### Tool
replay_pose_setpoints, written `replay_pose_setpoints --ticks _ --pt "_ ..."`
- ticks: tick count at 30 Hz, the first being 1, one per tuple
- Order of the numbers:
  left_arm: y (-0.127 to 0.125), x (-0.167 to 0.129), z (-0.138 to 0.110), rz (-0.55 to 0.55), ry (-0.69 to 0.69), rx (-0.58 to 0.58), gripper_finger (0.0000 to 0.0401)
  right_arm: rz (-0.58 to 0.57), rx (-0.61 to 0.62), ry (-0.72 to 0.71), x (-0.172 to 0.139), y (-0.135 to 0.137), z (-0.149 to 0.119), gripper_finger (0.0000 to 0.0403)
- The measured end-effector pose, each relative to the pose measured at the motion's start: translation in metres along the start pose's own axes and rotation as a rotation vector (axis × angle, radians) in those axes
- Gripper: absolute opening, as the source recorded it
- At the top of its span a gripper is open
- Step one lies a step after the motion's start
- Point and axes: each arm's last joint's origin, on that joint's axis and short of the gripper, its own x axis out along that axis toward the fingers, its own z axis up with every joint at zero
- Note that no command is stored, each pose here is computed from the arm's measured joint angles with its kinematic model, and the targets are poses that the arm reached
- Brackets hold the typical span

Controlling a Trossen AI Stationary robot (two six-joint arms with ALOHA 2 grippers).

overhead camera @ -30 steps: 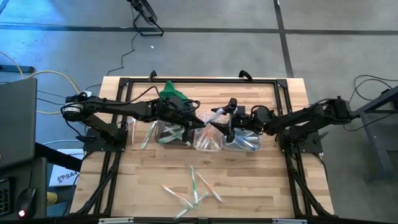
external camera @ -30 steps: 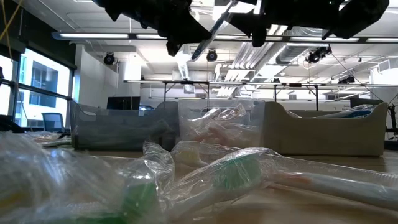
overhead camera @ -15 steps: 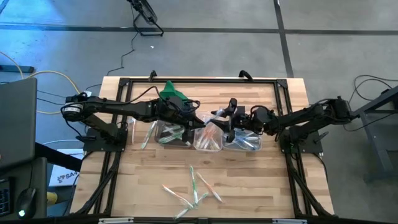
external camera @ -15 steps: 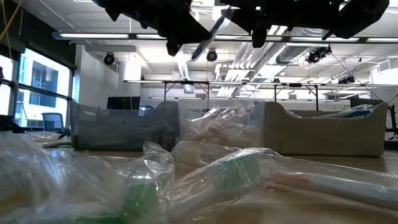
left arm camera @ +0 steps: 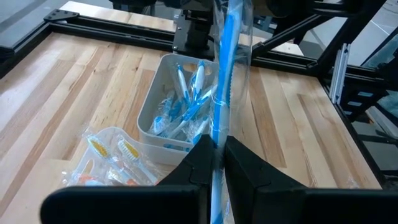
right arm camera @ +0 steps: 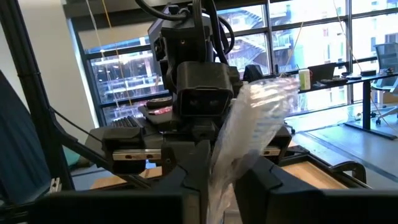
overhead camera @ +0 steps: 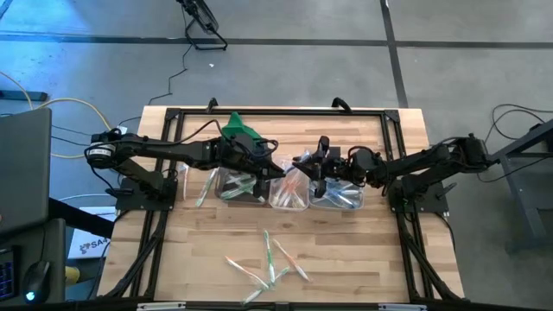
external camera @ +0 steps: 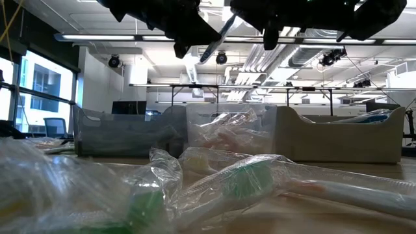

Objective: Pick & Place Toothbrushes
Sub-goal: Put the blue toothbrush into the gray bin

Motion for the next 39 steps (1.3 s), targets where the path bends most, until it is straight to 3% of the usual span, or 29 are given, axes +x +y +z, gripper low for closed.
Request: replay_pose_setpoints --ticks 8,22,34,39 --pt "0.0002 0.0000 -0.0001 0.002 0.001 0.001 0.0019 0.003 0.001 0.008 0.0000 0.0001 -0.0007 0.0013" --pt "0.0002 0.0000 -0.0002 0.002 0.002 0.001 0.0022 -0.003 0.007 0.018 0.0001 0.0000 -0.0015 0.0009" --pt "0.0020 0.0032 -0.0010 0.051 -0.006 -0.002 0.0119 -0.017 -0.001 0.049 0.0000 -0.0009 -0.0047 0.0008" --pt "0.0035 0.0044 -0.0015 0.083 -0.009 0.000 0.0135 -0.017 -0.001 0.054 -0.0001 -0.0009 -0.0051 0.0008"
